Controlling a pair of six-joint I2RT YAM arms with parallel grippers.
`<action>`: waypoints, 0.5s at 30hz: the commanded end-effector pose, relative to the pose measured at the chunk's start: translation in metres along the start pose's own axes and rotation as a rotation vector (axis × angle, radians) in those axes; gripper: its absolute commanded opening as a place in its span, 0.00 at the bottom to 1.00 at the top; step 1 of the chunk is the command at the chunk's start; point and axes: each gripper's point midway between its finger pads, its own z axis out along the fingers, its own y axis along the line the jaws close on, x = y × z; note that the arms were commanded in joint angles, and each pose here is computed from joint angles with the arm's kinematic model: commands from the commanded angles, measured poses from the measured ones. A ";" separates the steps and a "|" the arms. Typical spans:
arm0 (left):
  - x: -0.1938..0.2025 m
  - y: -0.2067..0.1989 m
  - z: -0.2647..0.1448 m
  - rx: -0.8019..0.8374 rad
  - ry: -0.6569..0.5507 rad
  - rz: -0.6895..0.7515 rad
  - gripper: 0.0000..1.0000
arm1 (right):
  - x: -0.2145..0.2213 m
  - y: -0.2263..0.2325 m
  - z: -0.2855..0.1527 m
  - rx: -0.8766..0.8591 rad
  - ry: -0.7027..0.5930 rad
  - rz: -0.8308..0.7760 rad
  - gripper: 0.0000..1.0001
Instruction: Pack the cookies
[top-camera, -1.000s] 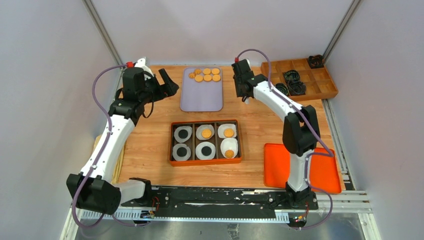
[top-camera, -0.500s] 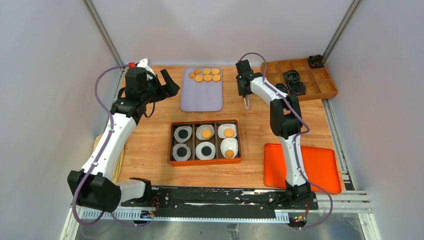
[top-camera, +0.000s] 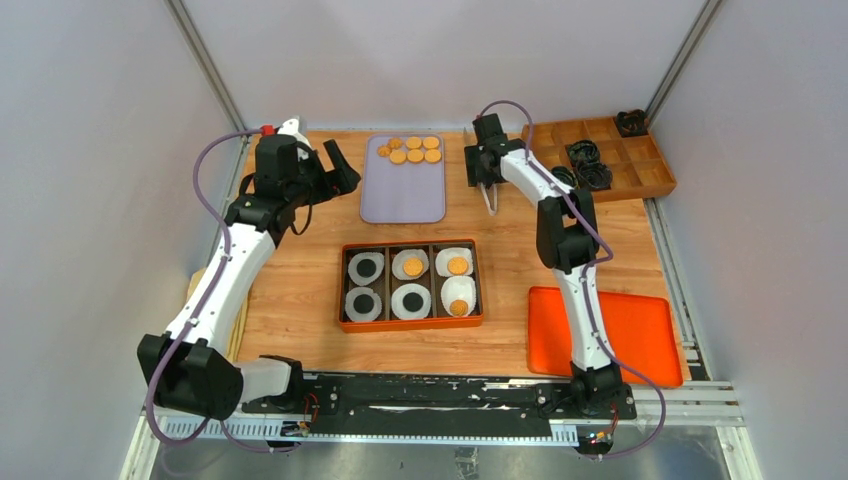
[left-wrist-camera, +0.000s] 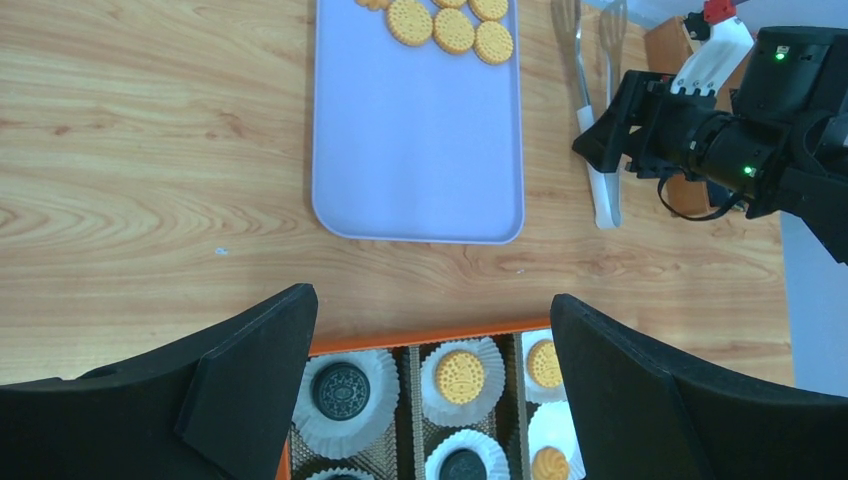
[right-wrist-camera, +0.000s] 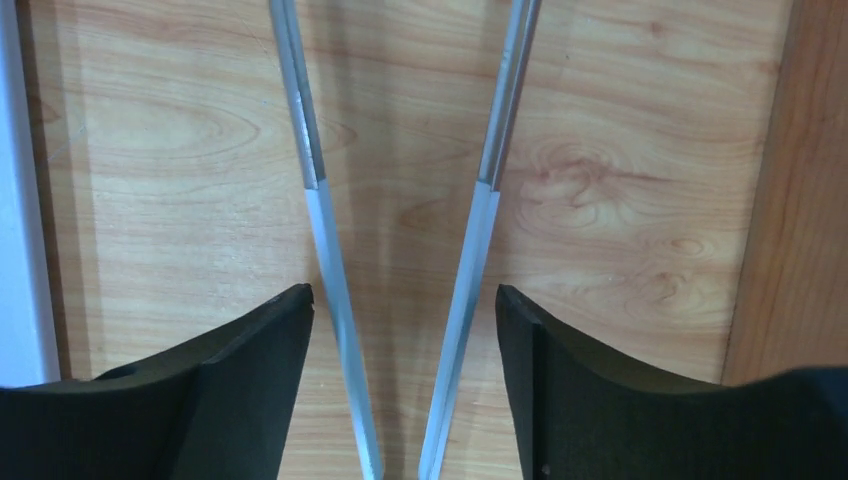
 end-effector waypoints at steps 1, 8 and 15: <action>-0.001 -0.003 0.003 0.007 0.003 0.019 0.95 | -0.002 -0.009 -0.011 -0.011 -0.001 0.010 0.79; -0.001 -0.004 0.002 0.010 0.002 0.025 0.96 | -0.017 -0.010 -0.033 -0.024 -0.056 0.015 0.89; -0.004 -0.007 -0.002 0.004 -0.018 0.047 0.96 | -0.028 -0.022 -0.095 -0.003 -0.127 0.030 0.87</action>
